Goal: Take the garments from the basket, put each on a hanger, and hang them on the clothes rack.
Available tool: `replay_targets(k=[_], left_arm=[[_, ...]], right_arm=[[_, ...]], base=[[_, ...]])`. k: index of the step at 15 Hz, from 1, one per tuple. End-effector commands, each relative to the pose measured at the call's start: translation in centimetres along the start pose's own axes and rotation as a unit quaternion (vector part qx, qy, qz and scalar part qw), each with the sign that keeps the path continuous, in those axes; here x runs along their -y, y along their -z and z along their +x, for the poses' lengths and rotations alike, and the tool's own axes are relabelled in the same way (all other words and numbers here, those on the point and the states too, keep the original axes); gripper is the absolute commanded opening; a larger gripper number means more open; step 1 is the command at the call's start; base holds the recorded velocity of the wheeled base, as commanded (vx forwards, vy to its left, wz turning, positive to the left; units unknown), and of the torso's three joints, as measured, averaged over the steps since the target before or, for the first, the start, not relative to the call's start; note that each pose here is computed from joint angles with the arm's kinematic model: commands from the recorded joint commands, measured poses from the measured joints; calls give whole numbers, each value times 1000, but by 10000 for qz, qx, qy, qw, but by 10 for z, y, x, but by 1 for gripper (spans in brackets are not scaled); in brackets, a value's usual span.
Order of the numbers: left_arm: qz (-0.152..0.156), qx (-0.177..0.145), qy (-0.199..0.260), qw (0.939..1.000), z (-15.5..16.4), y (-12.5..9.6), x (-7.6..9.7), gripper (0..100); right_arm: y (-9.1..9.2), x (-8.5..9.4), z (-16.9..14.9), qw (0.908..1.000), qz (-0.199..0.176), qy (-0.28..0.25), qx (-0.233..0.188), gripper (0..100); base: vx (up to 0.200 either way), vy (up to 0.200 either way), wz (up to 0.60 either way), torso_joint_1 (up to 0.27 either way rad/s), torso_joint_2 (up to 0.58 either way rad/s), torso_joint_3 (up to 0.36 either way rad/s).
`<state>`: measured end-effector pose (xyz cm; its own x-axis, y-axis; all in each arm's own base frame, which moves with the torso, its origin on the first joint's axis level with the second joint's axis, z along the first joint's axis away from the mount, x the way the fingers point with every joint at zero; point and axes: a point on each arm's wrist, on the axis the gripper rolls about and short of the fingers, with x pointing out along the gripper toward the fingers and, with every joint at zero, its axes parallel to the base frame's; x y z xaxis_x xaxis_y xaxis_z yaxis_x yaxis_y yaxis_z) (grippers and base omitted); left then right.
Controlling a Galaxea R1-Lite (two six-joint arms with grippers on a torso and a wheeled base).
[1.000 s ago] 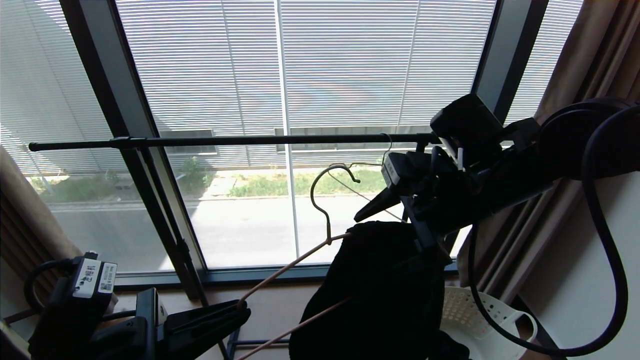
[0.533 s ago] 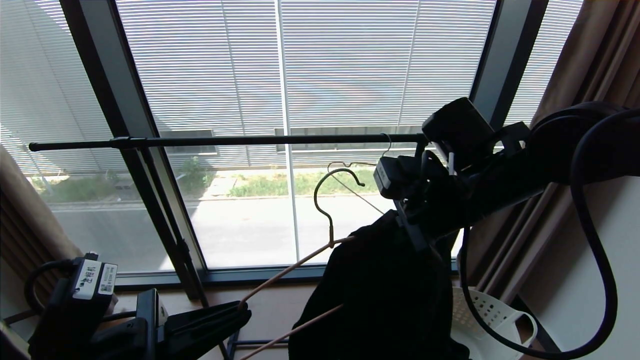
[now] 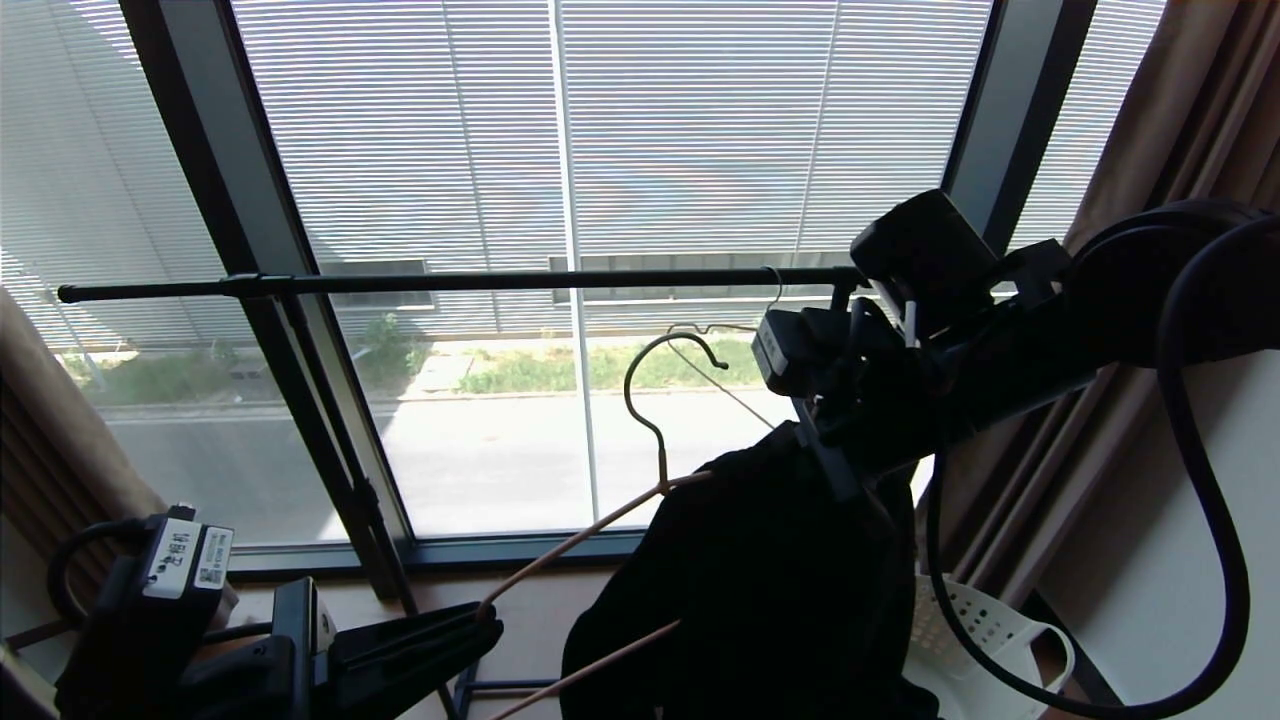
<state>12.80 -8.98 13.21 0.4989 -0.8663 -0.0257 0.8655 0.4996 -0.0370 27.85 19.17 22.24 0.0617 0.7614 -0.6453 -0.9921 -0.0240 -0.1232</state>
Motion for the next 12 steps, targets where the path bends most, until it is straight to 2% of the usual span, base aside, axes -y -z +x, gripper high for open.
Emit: replay_targets(k=[1, 2, 3, 8, 11, 12], left_arm=[[-1, 1, -2, 10000, 0, 0, 0, 0], [-1, 1, -2, 10000, 0, 0, 0, 0], [-4, -6, -2, 10000, 0, 0, 0, 100], [-17, -11, -48, 10000, 0, 0, -2, 100], [-258, 83, -343, 9990, -4, -2, -10, 100], [-425, 238, -530, 9974, -5, -9, -17, 100]], right_arm=[[-1, -1, -1, 10000, -27, 13, 16, 0], [-1, -1, -1, 10000, -19, 8, 22, 0], [-1, -1, -1, 10000, -27, 8, 22, 0], [-2, -6, -6, 10000, -36, 32, 12, 0], [-1, -10, -11, 9999, -48, 125, -90, 0], [-1, -10, -12, 9994, -60, 259, -204, 0]], base=[[0, 0, 0, 0, 0, 0], [0, 0, 0, 0, 0, 0], [0, 0, 0, 0, 0, 0], [0, 0, 0, 0, 0, 0], [0, 0, 0, 0, 0, 0], [0, 0, 0, 0, 0, 0]])
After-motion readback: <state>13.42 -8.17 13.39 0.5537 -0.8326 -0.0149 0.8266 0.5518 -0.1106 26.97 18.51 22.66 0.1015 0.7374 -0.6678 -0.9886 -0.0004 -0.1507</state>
